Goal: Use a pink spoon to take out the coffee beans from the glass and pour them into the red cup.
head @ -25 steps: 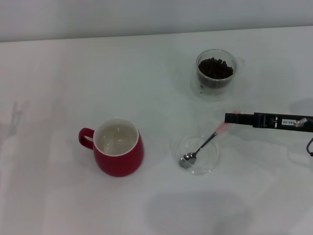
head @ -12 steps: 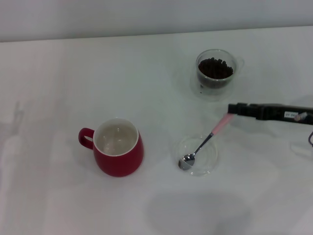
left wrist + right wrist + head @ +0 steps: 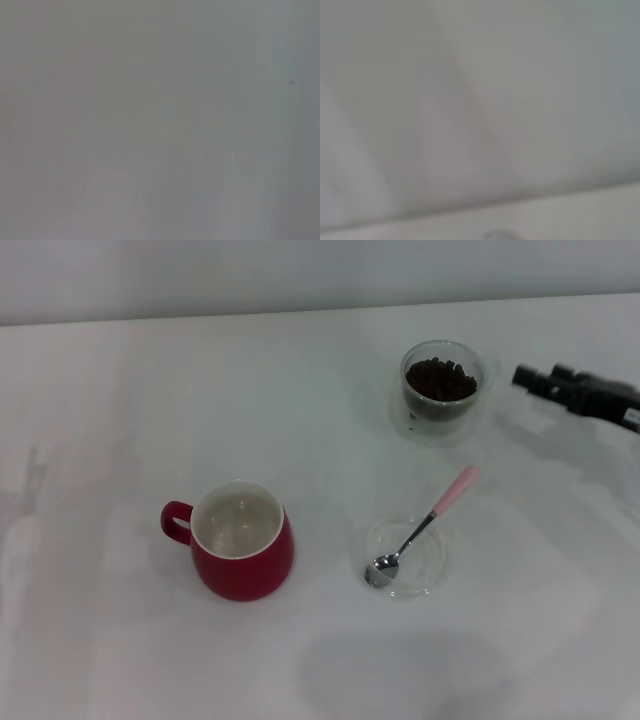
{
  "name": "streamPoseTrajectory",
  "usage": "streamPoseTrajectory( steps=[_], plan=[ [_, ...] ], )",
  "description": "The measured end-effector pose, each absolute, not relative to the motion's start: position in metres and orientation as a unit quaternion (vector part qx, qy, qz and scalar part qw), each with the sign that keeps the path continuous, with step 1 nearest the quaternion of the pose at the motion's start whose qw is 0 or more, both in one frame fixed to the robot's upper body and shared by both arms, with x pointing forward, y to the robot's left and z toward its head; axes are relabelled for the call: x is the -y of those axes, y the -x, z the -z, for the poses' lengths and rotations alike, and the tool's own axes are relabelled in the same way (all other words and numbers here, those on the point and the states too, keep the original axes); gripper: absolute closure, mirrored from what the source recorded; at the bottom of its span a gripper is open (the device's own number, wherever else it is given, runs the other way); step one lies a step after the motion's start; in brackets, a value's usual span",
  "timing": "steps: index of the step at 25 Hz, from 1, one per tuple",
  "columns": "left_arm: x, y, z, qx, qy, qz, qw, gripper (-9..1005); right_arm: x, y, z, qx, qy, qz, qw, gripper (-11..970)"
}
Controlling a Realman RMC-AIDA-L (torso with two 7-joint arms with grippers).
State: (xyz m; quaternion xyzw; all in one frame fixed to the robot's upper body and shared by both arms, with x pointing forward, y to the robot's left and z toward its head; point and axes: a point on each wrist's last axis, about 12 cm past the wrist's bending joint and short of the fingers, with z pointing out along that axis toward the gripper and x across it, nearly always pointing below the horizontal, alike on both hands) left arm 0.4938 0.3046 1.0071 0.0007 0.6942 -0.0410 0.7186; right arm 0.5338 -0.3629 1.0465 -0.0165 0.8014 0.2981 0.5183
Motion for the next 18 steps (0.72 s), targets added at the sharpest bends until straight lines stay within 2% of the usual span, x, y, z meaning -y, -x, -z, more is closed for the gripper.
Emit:
streamPoseTrajectory(
  steps=[3, 7, 11, 15, 18],
  plan=[
    [-0.304, -0.495, -1.008, -0.694, 0.0, 0.041, 0.719, 196, 0.367, -0.53, -1.045, -0.78, 0.007, -0.278, 0.56, 94],
    [-0.304, -0.497, -1.008, -0.695, 0.001, 0.04, 0.717, 196, 0.372, -0.524, -1.043, -0.746, 0.009, -0.223, 0.627, 95],
    [-0.305, -0.499, -1.009, -0.695, -0.001, 0.04, 0.718, 195, 0.367, -0.516, -1.037, -0.703, 0.044, -0.108, 0.702, 95],
    [-0.304, -0.502, -1.01, -0.693, -0.004, 0.04, 0.72, 195, 0.361, -0.512, -1.034, -0.673, 0.063, -0.005, 0.737, 97],
    [-0.303, -0.503, -1.011, -0.693, -0.006, 0.04, 0.719, 195, 0.357, -0.512, -1.034, -0.664, 0.068, 0.03, 0.744, 97]
  ],
)
